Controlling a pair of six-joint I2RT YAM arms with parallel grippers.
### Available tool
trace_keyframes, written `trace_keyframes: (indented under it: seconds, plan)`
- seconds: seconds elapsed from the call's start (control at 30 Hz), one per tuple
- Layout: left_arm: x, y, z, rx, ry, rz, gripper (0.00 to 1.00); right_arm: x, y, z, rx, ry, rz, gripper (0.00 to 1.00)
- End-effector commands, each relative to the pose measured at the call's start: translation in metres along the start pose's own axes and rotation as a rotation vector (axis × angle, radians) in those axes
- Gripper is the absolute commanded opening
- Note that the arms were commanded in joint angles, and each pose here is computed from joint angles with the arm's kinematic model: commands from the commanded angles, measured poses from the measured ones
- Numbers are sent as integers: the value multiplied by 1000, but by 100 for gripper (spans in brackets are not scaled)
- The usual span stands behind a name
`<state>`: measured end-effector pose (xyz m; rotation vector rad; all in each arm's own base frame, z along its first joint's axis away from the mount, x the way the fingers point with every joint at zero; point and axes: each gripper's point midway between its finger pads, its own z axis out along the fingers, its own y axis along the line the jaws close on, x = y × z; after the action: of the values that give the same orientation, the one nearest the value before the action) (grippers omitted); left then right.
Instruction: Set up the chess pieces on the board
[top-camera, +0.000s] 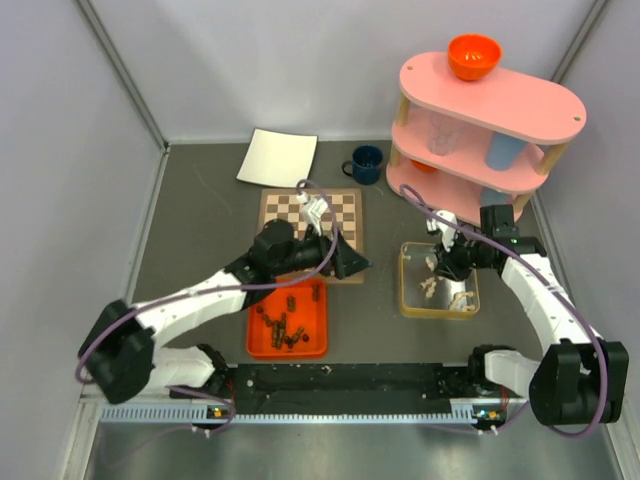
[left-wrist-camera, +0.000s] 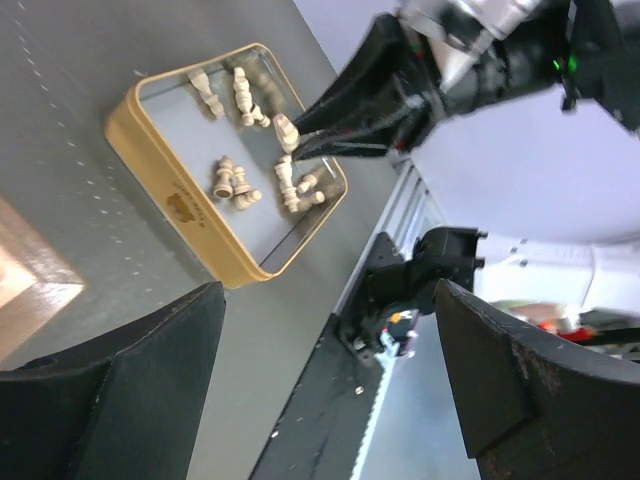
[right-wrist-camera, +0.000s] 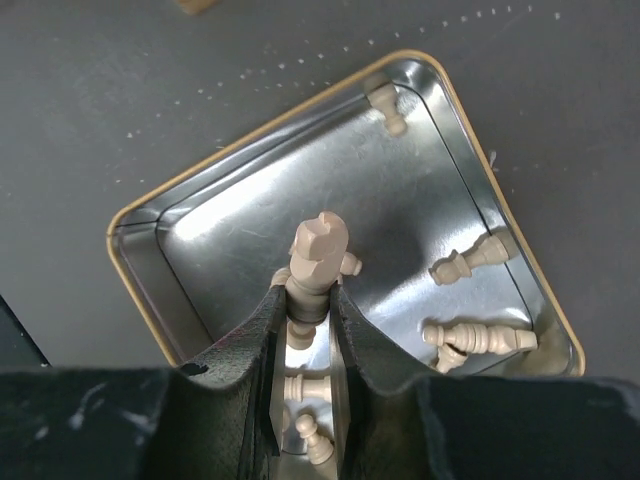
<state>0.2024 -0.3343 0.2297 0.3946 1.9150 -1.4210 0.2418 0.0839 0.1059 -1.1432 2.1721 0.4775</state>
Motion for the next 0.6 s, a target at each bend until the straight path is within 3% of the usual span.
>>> trace_keyframes:
  seconds: [0.0,0.2,0.33,0.47,0.57]
  plan:
    - [-31,-42,33,178,-16,-231,90,-27,15,-7,-47,-151,-151,16]
    - [-14,-13,97,70,95,-391,90,-27,19,-9,-32,-172,-194,16]
    - [-8,-10,129,7,168,-430,75,-29,19,-11,-15,-181,-216,16]
    - [23,11,149,-122,269,-429,70,-33,19,-13,-6,-192,-223,16]
    - [36,15,156,-146,307,-429,60,-34,20,-12,-6,-195,-228,16]
